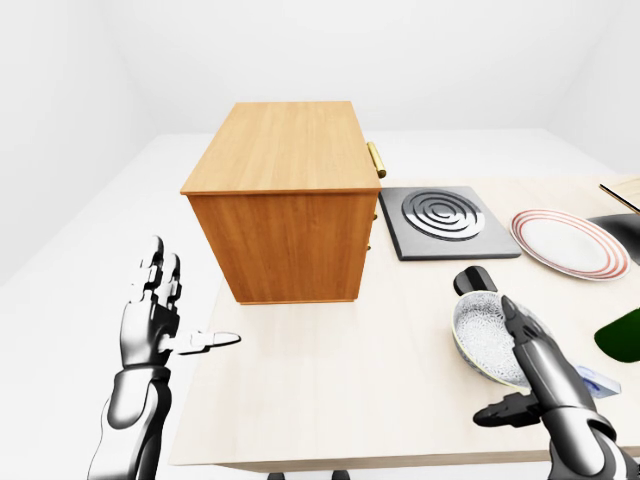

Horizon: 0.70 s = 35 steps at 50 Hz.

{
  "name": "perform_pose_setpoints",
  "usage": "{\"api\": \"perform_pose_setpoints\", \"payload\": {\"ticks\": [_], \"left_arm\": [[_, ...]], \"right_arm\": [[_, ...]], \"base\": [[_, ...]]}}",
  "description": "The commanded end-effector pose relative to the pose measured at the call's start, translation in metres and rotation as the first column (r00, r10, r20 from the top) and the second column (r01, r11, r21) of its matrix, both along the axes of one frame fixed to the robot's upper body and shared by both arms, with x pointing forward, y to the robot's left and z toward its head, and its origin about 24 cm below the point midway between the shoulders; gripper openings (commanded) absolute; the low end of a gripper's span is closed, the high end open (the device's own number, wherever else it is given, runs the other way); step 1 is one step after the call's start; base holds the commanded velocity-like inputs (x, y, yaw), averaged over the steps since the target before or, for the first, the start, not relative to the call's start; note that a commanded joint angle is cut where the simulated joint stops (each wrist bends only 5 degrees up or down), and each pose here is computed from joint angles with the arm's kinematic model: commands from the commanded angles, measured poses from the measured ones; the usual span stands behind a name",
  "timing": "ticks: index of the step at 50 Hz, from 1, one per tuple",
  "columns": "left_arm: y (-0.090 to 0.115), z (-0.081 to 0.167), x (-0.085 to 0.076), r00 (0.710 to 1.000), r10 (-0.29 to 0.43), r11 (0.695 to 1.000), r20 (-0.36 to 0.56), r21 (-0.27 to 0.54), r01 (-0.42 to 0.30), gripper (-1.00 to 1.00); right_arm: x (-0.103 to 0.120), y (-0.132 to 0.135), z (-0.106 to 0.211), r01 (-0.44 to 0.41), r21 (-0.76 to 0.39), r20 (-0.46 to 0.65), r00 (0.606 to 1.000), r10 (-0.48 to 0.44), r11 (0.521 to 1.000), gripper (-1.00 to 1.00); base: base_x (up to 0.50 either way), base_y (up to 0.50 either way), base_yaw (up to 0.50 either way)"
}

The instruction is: Put the bowl on the top of the cabinet.

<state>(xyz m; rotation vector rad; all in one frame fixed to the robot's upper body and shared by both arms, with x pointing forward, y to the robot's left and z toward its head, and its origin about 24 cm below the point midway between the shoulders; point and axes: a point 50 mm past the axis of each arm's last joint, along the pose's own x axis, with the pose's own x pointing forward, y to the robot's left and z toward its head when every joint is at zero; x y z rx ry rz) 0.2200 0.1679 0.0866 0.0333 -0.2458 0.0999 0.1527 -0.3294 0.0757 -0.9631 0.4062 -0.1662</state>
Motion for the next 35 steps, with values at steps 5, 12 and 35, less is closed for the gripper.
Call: {"api": "perform_pose_setpoints", "payload": {"ticks": [5, 12, 35], "left_arm": [[0.0, 0.0, 0.001, 1.0, 0.001, 1.0, -0.002, -0.001, -0.001, 1.0], [0.0, 0.0, 0.001, 1.0, -0.001, 1.0, 0.0, 0.0, 0.001, 1.0], [-0.001, -0.003, 0.001, 1.0, -0.006, 1.0, -0.012, 0.001, 0.006, 1.0]], "right_arm": [[-0.009, -0.001, -0.021, 0.037, 0.009, -0.084, 0.996, -0.036, 0.999, 1.0], [-0.013, -0.005, -0.027, 0.057, 0.008, -0.11, 0.992, -0.056, 0.998, 1.0], [-0.015, -0.005, -0.044, 0.072, -0.005, -0.165, 0.984, -0.072, 0.997, 1.0]], "base": [[0.0, 0.0, 0.0], [0.0, 0.0, 0.0], [0.0, 0.0, 0.0]]}}
